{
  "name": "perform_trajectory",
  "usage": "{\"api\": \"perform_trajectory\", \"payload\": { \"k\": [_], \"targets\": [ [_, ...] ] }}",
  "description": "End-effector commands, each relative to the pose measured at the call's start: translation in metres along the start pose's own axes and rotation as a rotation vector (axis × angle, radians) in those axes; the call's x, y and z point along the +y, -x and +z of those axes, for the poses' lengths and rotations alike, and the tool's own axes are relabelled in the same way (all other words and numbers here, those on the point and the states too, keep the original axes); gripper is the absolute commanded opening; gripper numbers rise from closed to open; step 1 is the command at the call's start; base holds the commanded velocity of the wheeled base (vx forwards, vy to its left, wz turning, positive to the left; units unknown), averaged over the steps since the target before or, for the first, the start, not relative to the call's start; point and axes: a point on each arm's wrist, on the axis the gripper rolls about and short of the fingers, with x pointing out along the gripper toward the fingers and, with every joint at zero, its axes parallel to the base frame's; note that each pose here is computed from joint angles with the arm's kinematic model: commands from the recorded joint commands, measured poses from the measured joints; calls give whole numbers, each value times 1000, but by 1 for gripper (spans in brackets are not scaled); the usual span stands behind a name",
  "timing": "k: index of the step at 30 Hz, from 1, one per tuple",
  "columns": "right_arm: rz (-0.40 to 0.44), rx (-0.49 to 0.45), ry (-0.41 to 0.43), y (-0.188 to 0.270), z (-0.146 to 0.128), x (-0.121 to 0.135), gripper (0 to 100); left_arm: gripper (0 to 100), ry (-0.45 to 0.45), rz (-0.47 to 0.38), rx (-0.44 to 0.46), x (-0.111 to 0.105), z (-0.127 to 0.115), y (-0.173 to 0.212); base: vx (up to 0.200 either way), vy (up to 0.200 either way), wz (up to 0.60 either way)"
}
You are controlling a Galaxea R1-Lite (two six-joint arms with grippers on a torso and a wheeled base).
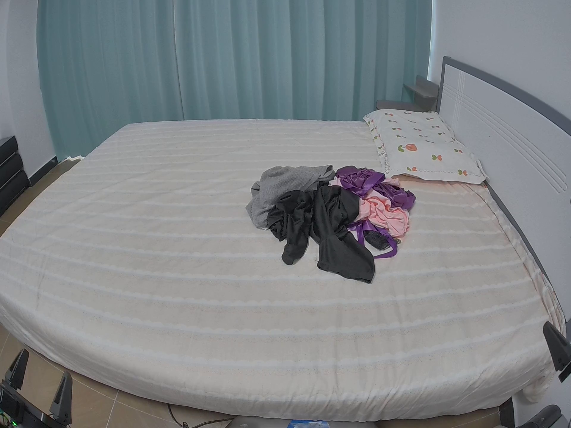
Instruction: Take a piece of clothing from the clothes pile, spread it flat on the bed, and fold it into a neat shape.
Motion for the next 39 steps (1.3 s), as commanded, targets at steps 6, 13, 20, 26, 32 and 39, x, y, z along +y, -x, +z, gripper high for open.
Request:
{"api": "perform_trajectory", "payload": {
  "k": [6, 13, 20, 26, 32, 39],
  "targets": [
    [234, 501, -158, -196, -10, 30, 100, 100, 0, 0, 5, 0, -5, 0, 0, 0, 0],
    [234, 520, -192, -301, -54, 68, 100, 100, 0, 2, 5, 0, -5, 0, 0, 0, 0],
    [177, 534, -298, -386, -92, 98, 100, 100, 0, 0, 5, 0, -5, 0, 0, 0, 0],
    [124, 568, -369, -428, -101, 107, 100, 100, 0, 0, 5, 0, -5, 0, 0, 0, 0],
    [108, 585, -413, -453, -111, 114, 100, 100, 0, 0, 5, 0, -5, 0, 0, 0, 0],
    [93, 602, -414, -465, -129, 113, 100, 100, 0, 0, 5, 0, -5, 0, 0, 0, 0]
  ]
}}
